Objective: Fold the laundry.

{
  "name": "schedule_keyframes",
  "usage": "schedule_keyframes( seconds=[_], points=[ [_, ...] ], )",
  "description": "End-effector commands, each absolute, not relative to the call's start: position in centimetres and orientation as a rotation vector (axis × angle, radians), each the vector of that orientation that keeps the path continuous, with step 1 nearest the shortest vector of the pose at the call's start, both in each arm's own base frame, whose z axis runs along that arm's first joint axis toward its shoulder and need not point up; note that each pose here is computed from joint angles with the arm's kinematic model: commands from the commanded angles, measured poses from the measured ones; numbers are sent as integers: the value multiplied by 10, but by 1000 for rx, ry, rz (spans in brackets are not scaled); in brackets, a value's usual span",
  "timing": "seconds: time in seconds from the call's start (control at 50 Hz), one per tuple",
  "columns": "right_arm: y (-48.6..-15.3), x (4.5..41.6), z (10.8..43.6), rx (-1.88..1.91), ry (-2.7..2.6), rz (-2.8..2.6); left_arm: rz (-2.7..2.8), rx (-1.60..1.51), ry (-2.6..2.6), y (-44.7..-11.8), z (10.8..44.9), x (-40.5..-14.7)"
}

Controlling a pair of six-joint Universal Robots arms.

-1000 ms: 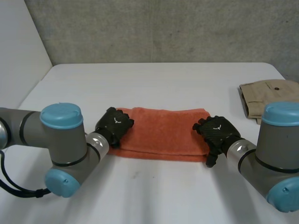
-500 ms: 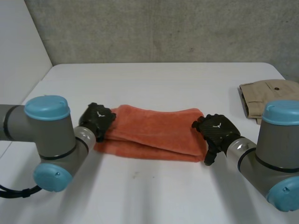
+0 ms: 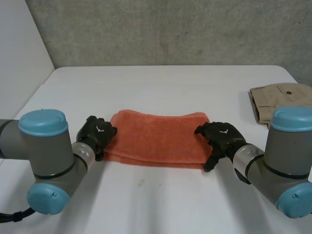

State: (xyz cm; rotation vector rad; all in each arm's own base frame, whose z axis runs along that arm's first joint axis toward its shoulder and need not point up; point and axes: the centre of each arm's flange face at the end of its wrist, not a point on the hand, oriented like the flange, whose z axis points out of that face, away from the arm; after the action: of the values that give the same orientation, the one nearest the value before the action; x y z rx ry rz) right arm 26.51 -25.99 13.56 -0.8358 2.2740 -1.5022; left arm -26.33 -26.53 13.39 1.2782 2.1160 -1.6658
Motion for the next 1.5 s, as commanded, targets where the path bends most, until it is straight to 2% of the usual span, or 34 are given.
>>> schedule_keyframes(
  seconds=[0.02, 0.2, 0.26, 0.3, 0.34, 0.42, 0.54, 0.62, 0.64, 0.72, 0.78, 0.86, 0.88, 0.96, 1.08, 1.16, 1.18, 1.26, 1.42, 1.5],
  points=[
    [-266, 268, 121, -834, 2283, -1486, -1710, 1206, 2076, -267, 153, -259],
    [-269, 265, 118, -825, 2291, -1523, -1754, 1173, 2058, -265, 167, -258],
    [-265, 263, 130, -827, 2269, -1555, -1758, 1171, 2055, -263, 169, -257],
    [-259, 259, 151, -841, 2232, -1610, -1763, 1169, 2052, -261, 171, -257],
    [-263, 246, 163, -848, 2244, -1671, -1768, 1167, 2048, -260, 173, -256],
    [-275, 214, 164, -936, 2352, -1698, -1786, 1157, 2037, -257, 179, -255],
    [-290, 194, 174, -1225, 2417, -1722, -1802, 1150, 2026, -253, 185, -253],
    [-288, 220, 194, -1348, 2284, -1806, -1827, 1139, 2013, -255, 190, -254],
    [-282, 241, 205, -1385, 2180, -1846, -1846, 1132, 1999, -256, 193, -256],
    [-267, 287, 224, -1462, 1962, -1903, -1937, 1081, 1961, -263, 203, -261],
    [-258, 311, 219, -1518, 1874, -1874, -2021, 1031, 1950, -267, 212, -267],
    [-227, 358, 206, -1610, 1717, -1803, -2151, 928, 1985, -273, 228, -274],
    [-214, 373, 194, -1658, 1679, -1751, -2195, 886, 2006, -277, 233, -276],
    [-203, 387, 171, -1688, 1693, -1658, -2294, 814, 2051, -280, 244, -284],
    [-206, 382, 180, -1518, 1771, -1617, -2352, 782, 2113, -286, 240, -299],
    [-245, 347, 199, -1164, 1959, -1606, -2381, 787, 2166, -286, 235, -312],
    [-260, 328, 208, -1029, 2014, -1617, -2400, 812, 2191, -283, 232, -320],
    [-278, 294, 227, -812, 2078, -1645, -2444, 938, 2262, -272, 223, -341],
    [-285, 267, 214, -750, 2182, -1625, -2352, 1149, 2479, -245, 183, -382],
    [-284, 266, 209, -753, 2196, -1603, -2275, 1184, 2531, -243, 165, -391]
  ],
)
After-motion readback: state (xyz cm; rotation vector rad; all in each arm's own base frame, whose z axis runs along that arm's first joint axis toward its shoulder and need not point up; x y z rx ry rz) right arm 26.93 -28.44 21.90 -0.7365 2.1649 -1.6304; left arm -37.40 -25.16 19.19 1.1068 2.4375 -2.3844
